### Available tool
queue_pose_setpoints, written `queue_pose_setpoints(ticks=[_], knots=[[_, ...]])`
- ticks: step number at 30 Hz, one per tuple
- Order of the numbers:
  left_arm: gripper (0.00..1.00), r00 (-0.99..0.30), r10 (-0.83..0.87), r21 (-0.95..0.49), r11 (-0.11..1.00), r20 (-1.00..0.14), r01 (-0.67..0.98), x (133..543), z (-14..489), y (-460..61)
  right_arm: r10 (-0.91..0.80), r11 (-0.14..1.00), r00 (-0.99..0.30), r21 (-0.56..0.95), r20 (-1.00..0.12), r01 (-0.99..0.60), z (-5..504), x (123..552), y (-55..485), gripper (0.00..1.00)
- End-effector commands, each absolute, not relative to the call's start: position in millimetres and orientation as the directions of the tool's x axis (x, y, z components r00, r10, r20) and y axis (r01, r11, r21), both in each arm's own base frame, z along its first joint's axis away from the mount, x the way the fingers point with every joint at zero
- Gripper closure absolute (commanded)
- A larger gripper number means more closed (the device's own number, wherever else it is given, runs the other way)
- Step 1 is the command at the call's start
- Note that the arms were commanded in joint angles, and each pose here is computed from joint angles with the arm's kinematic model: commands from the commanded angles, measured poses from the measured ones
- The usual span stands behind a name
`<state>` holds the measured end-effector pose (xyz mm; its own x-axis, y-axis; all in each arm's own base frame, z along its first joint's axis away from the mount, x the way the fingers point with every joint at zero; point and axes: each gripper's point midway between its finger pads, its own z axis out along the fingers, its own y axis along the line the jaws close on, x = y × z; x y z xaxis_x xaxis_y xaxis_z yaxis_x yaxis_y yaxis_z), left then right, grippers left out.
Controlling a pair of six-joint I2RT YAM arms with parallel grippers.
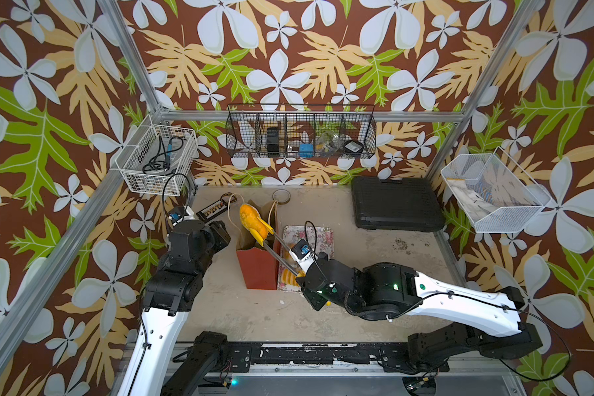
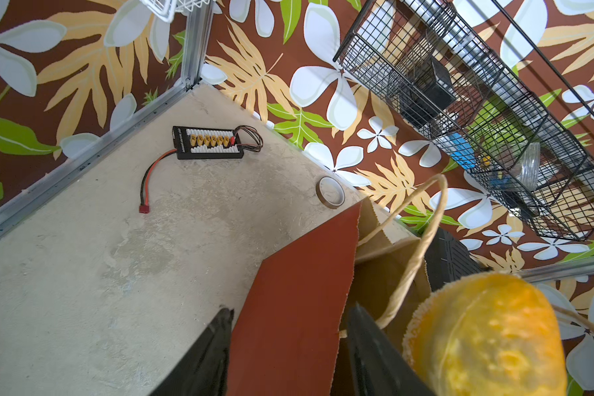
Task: Pack bread into a paper bag
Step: Place the fake bread in the paper bag.
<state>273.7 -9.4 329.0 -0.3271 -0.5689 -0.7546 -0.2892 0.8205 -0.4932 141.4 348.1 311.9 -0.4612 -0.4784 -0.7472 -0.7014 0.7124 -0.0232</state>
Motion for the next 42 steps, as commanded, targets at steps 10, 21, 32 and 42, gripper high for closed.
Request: queue_pose_setpoints(ticks=[10, 21, 32, 42], knots=[[0.42, -0.328, -0.563, -0.494, 0.825, -0.758, -0.274, 274.8, 333.0, -11.6, -0.425, 0.727, -0.443, -0.006, -0.79, -0.687, 323.7, 146.7, 350.7, 0.37], [0.42, -0.333, -0.563, -0.492, 0.825, -0.757, -0.277, 274.3, 329.3, -11.6, -0.381, 0.729, -0.42, 0.012, -0.824, -0.684, 355.8, 145.9, 338.3, 0.39], [0.42, -0.363, -0.565, -0.497, 0.825, -0.741, -0.27, 283.4, 322.1, -17.9, -0.358, 0.83, -0.52, -0.009, -0.776, -0.558, 344.3, 135.3, 257.7, 0.39], [0.43, -0.376, -0.572, -0.514, 0.82, -0.729, -0.251, 292.0, 329.6, -24.3, -0.333, 0.868, -0.651, 0.047, -0.682, -0.494, 237.3, 128.6, 251.3, 0.39]])
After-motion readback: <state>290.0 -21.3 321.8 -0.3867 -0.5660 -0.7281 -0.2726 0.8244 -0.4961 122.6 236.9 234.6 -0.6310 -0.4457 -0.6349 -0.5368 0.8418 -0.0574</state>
